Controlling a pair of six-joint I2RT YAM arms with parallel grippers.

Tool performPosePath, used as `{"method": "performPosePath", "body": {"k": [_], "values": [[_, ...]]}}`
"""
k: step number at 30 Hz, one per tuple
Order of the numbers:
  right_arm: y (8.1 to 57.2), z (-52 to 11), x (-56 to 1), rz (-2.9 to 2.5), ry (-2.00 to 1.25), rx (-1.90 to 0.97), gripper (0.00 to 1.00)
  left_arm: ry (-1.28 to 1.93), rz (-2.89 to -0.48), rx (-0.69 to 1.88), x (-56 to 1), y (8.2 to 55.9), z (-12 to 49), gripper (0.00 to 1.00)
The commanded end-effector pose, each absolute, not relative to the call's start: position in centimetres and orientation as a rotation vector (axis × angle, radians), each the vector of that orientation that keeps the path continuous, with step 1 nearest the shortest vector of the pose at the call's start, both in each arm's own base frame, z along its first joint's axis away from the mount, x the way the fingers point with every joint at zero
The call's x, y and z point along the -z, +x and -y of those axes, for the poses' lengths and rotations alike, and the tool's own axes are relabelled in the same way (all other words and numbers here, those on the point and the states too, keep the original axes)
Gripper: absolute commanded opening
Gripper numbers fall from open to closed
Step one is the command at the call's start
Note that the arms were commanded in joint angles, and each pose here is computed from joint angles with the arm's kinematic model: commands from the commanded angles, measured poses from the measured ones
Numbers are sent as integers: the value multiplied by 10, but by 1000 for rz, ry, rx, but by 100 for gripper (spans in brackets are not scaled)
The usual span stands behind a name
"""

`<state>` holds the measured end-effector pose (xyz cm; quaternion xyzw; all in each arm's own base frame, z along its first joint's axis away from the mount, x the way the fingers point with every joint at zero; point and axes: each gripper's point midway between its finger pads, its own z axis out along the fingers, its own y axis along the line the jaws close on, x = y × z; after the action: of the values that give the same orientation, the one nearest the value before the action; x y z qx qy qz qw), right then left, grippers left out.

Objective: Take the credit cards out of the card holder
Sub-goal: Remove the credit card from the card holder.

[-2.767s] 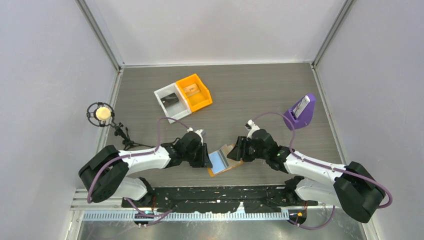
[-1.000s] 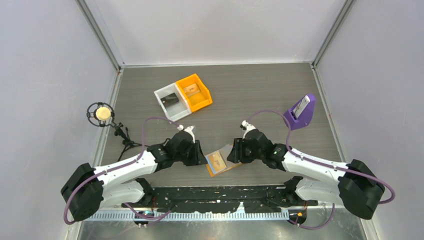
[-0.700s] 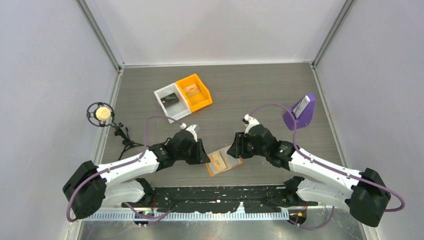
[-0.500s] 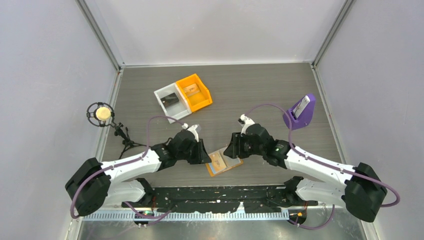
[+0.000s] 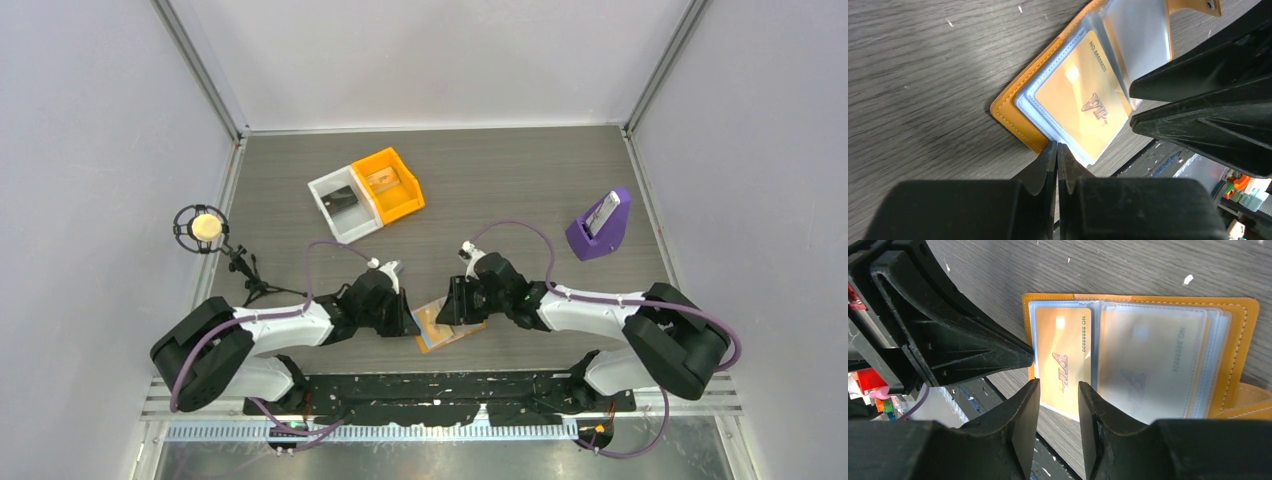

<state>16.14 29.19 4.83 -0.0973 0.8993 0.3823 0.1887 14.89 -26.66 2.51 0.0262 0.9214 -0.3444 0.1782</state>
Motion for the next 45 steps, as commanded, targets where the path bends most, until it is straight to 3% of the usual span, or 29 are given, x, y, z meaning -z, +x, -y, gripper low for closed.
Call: {"method": "performPosePath", "body": {"k": [1, 15, 30, 45], "values": [[169, -295, -48, -2481, -263, -1093, 41, 82, -2529, 1062, -37, 158, 280, 4], [171, -279, -32, -2525, -223, -981, 40, 51, -2580, 943, -23, 159, 266, 4], [173, -278, -55, -2480, -238, -989, 40, 66, -2494, 1041, -65, 165, 278, 6], [162, -282, -33, -2536, -227, -1046, 40, 39, -2585, 1025, -16, 157, 278, 6]]}}
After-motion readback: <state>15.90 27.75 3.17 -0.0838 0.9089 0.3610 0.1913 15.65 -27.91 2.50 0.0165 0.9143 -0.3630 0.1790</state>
